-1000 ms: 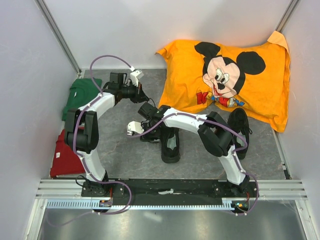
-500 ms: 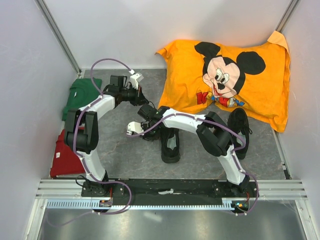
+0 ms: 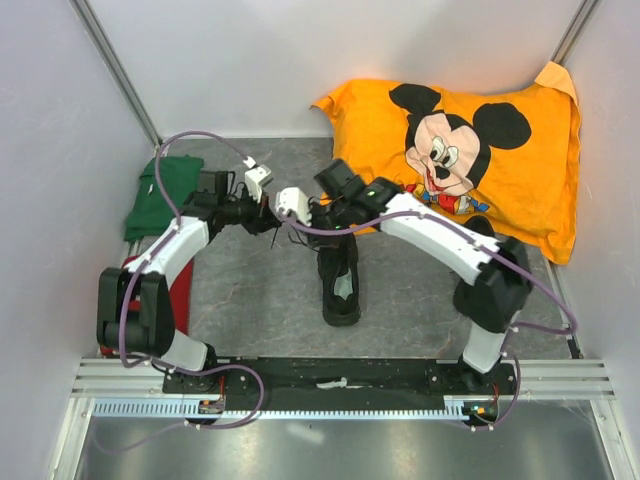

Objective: Tie the shoes

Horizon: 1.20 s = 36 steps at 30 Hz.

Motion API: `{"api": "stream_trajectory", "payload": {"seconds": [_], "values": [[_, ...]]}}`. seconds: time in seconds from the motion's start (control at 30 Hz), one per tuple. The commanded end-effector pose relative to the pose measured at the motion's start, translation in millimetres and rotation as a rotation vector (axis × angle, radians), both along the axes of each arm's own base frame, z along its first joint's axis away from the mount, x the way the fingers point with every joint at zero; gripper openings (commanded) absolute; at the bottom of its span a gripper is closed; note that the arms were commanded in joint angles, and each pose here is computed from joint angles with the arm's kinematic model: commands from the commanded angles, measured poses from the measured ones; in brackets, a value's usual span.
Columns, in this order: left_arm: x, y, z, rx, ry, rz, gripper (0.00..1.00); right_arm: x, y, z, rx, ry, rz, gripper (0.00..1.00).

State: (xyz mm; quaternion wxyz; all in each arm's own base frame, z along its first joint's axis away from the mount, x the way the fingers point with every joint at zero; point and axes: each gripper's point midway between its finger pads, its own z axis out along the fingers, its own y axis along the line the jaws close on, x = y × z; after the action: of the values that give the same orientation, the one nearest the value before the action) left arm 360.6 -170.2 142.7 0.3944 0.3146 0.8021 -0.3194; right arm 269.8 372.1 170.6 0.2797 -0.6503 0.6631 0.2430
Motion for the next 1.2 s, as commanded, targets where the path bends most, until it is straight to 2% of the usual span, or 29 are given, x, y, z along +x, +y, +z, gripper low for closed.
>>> {"api": "stream_trajectory", "payload": {"seconds": [0.0, 0.03, 0.1, 0.13, 0.17, 0.27, 0.33, 0.47, 0.53, 0.63, 0.67, 0.73, 0.77, 0.83, 0.87, 1.03, 1.17], "values": [[-36.0, 39.6, -16.2, 0.138, -0.038, -0.021, 0.02, -25.3, -25.8, 41.5, 0.078, 0.063, -0.010, 0.00], [-42.4, 47.4, -12.1, 0.163, -0.075, -0.034, 0.02, -28.7, -30.1, 47.0, 0.092, 0.077, -0.009, 0.00], [-64.4, 63.9, -25.8, 0.211, -0.031, -0.039, 0.01, -32.4, -39.4, 59.2, 0.119, 0.086, -0.031, 0.00], [-70.8, 69.0, -24.4, 0.259, -0.092, -0.081, 0.02, -33.8, -41.7, 62.3, 0.128, 0.093, -0.037, 0.00], [-87.5, 74.6, -36.8, 0.294, -0.063, -0.102, 0.01, -37.5, -44.5, 66.7, 0.145, 0.102, -0.038, 0.00], [-112.5, 81.5, -45.4, 0.369, -0.141, -0.187, 0.02, -42.4, -46.9, 68.9, 0.177, 0.157, -0.064, 0.00], [-122.0, 85.0, -51.6, 0.415, -0.193, -0.243, 0.02, -39.9, -46.9, 75.7, 0.220, 0.185, -0.100, 0.00], [-139.6, 94.5, -70.1, 0.483, -0.205, -0.285, 0.01, -42.3, -55.4, 77.9, 0.249, 0.227, -0.132, 0.00], [-145.3, 91.9, -68.4, 0.469, -0.201, -0.305, 0.02, -44.5, -65.7, 71.1, 0.228, 0.235, -0.146, 0.00], [-141.3, 73.2, -34.7, 0.360, -0.259, -0.314, 0.21, -59.1, -84.8, 55.7, 0.181, 0.277, -0.155, 0.00], [-136.8, 60.4, -12.2, 0.288, -0.315, -0.328, 0.33, -67.5, -90.6, 51.1, 0.172, 0.295, -0.156, 0.00], [-126.6, 46.8, 14.0, 0.206, -0.366, -0.314, 0.40, -73.0, -96.3, 49.0, 0.175, 0.304, -0.168, 0.00], [-122.0, 35.0, 30.1, 0.177, -0.398, -0.332, 0.42, -78.1, -100.5, 46.7, 0.176, 0.308, -0.173, 0.00], [-112.0, 20.0, 38.0, 0.142, -0.373, -0.323, 0.42, -81.2, -104.3, 43.1, 0.178, 0.312, -0.172, 0.00], [-103.5, 4.6, 50.1, 0.144, -0.422, -0.349, 0.43, -85.5, -106.9, 40.8, 0.180, 0.311, -0.159, 0.00], [-79.0, -53.0, 71.5, 0.091, -0.426, -0.389, 0.43, -96.9, -115.5, 25.2, 0.153, 0.337, -0.143, 0.00], [-68.1, -101.9, 61.6, 0.052, -0.381, -0.450, 0.43, -105.9, -120.3, 9.7, 0.124, 0.387, -0.155, 0.00]]}}
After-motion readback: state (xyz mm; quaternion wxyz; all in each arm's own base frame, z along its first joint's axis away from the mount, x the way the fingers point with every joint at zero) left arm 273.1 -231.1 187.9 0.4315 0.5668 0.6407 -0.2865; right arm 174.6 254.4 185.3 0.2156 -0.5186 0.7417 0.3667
